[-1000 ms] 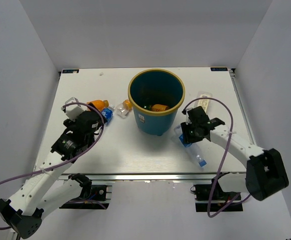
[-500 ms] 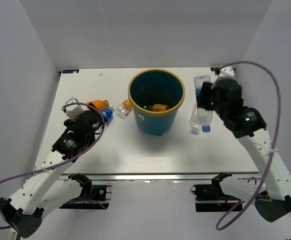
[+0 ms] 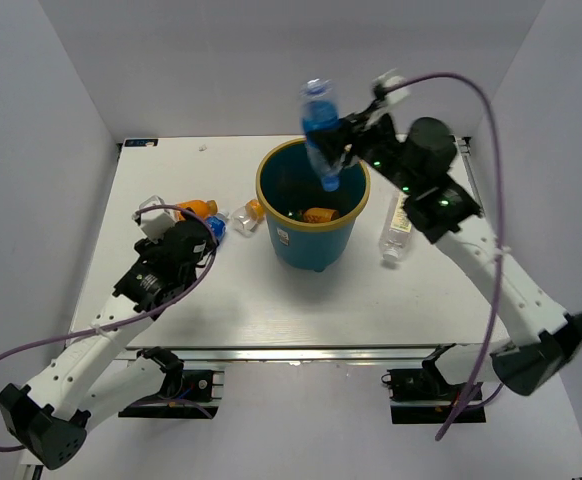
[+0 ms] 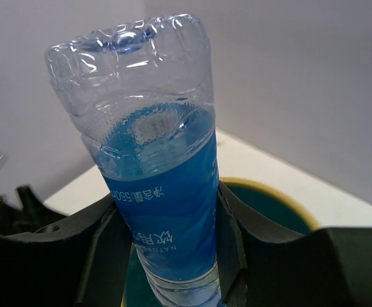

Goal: Put the plastic bottles in the bin

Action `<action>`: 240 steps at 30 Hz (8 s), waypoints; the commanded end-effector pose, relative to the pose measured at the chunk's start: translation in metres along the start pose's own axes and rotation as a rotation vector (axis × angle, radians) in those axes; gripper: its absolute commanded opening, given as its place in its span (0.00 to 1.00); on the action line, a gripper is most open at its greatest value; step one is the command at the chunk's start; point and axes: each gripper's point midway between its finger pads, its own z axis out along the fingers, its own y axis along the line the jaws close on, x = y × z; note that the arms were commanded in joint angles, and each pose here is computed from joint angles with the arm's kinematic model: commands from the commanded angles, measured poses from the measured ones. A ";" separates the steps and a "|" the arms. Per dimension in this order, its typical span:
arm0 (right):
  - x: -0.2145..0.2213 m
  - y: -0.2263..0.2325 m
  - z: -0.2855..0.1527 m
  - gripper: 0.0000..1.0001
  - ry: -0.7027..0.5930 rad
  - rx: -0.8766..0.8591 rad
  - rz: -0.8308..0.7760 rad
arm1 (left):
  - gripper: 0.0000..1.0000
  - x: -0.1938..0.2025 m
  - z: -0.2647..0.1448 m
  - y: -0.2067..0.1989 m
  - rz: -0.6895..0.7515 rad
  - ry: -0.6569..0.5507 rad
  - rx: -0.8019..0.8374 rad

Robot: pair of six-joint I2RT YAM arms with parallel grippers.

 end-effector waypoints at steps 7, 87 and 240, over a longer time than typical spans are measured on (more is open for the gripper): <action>0.036 0.020 0.012 0.77 -0.033 -0.023 -0.052 | 0.98 0.009 0.020 -0.014 0.106 0.030 -0.024; 0.233 -0.228 -0.251 0.89 0.383 1.031 0.346 | 0.98 -0.103 -0.061 -0.273 0.276 -0.095 0.653; 0.228 -0.199 -0.228 0.89 0.360 0.914 0.263 | 0.98 -0.021 -0.087 -0.296 0.461 0.128 1.073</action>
